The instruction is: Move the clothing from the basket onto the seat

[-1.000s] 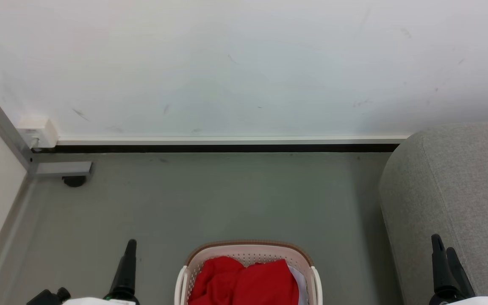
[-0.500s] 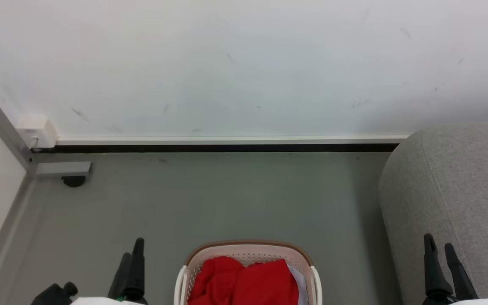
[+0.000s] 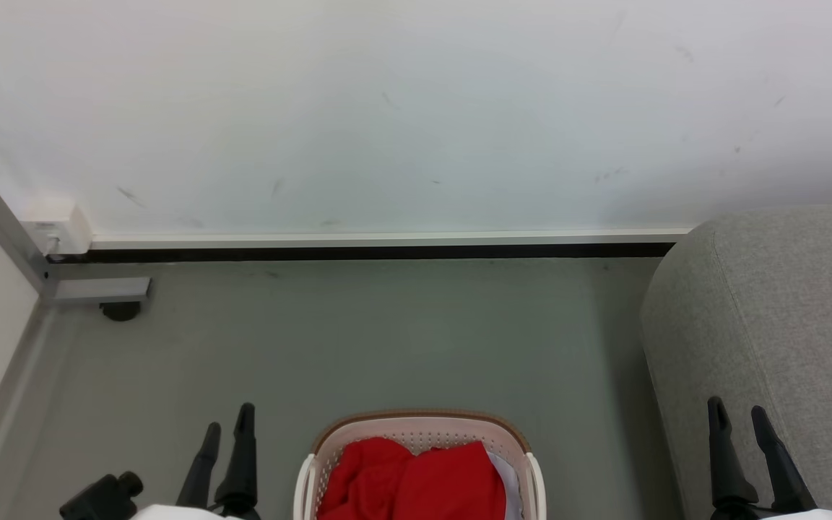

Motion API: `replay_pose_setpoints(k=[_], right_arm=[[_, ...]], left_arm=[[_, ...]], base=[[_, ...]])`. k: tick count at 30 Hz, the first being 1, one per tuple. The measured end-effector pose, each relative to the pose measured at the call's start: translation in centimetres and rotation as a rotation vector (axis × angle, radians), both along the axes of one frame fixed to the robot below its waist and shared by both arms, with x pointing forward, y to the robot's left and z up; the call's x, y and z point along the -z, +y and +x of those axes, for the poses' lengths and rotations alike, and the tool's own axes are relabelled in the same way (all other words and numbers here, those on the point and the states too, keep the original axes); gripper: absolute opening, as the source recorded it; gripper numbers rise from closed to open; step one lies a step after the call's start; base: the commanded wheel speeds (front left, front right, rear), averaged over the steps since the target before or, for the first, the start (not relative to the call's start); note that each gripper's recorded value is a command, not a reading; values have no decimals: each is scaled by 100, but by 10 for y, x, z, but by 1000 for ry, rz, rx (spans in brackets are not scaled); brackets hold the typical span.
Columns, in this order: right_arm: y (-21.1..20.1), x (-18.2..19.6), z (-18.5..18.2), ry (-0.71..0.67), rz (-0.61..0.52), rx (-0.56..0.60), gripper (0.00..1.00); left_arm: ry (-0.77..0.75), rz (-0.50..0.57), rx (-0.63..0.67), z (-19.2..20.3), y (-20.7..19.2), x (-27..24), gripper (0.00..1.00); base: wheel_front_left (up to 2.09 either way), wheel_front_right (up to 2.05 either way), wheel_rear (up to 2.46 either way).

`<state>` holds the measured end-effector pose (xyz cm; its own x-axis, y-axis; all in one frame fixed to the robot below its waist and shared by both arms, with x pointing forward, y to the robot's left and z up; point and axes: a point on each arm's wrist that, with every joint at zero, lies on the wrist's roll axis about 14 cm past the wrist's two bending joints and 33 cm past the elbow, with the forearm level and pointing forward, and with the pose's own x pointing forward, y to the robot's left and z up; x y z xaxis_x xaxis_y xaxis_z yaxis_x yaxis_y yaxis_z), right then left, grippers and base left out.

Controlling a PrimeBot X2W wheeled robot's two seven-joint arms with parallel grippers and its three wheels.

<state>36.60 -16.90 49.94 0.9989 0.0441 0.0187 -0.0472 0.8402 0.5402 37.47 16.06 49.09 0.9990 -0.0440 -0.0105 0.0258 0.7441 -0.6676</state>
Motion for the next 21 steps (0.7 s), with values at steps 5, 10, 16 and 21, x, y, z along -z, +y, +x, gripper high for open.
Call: replay_pose_setpoints(k=[5, 10, 16, 21], right_arm=[[1, -1, -1, -8, -58, -11, 100], [2, -2, -1, -20, -102, -17, 100], [4, -4, -1, -34, -157, -26, 100], [6, -5, -1, -46, -203, -34, 100]], left_arm=[[-10, 89, 26, 0, -6, 0, 100], [-24, 149, 37, 0, -8, -2, 100], [-40, 211, 38, 0, -9, -4, 100], [-44, 264, 41, -1, -9, -2, 100]], base=[[0, 0, 0], [0, 0, 0], [0, 0, 0], [0, 0, 0]])
